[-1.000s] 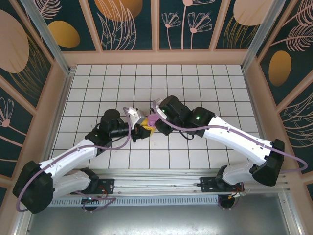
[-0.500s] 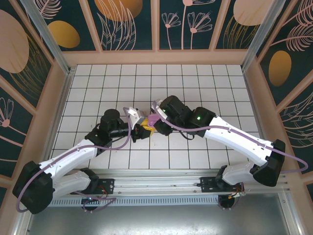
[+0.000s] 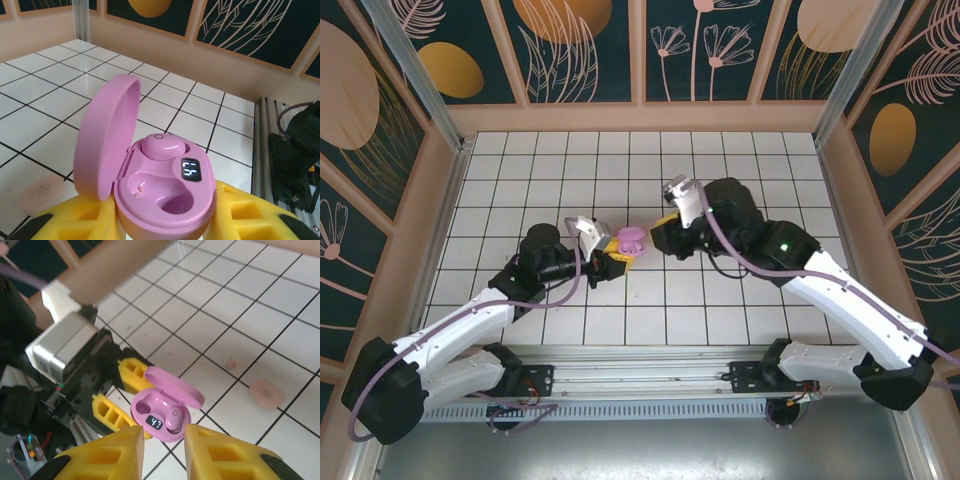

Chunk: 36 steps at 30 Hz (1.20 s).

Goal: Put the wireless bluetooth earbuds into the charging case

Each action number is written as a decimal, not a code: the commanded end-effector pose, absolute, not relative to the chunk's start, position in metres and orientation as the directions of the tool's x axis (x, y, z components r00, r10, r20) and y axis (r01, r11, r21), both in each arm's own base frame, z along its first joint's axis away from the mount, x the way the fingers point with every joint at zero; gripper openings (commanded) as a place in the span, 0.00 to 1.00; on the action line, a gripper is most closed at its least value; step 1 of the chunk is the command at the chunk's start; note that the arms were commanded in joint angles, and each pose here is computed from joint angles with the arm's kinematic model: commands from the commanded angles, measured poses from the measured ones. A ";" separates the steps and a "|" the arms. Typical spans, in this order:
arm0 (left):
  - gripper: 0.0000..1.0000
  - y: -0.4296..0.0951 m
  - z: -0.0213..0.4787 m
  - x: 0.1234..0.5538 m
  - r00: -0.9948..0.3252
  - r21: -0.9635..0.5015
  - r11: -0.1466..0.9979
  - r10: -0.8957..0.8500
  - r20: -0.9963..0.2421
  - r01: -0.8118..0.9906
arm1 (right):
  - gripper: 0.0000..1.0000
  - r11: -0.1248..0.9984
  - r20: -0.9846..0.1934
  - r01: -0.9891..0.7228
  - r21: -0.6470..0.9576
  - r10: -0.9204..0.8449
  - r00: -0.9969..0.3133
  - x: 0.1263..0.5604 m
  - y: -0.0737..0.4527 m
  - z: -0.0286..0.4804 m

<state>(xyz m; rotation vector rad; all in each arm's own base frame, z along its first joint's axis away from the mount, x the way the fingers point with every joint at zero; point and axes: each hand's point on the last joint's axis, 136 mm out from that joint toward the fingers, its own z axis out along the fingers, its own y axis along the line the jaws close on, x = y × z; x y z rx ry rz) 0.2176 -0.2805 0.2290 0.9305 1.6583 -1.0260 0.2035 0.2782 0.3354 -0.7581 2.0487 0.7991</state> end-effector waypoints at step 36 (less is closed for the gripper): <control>0.22 -0.221 0.291 0.209 -0.252 -0.192 0.568 0.028 -0.967 0.800 | 0.17 0.680 -0.126 -0.030 0.733 0.092 -0.988 0.280 0.410 0.083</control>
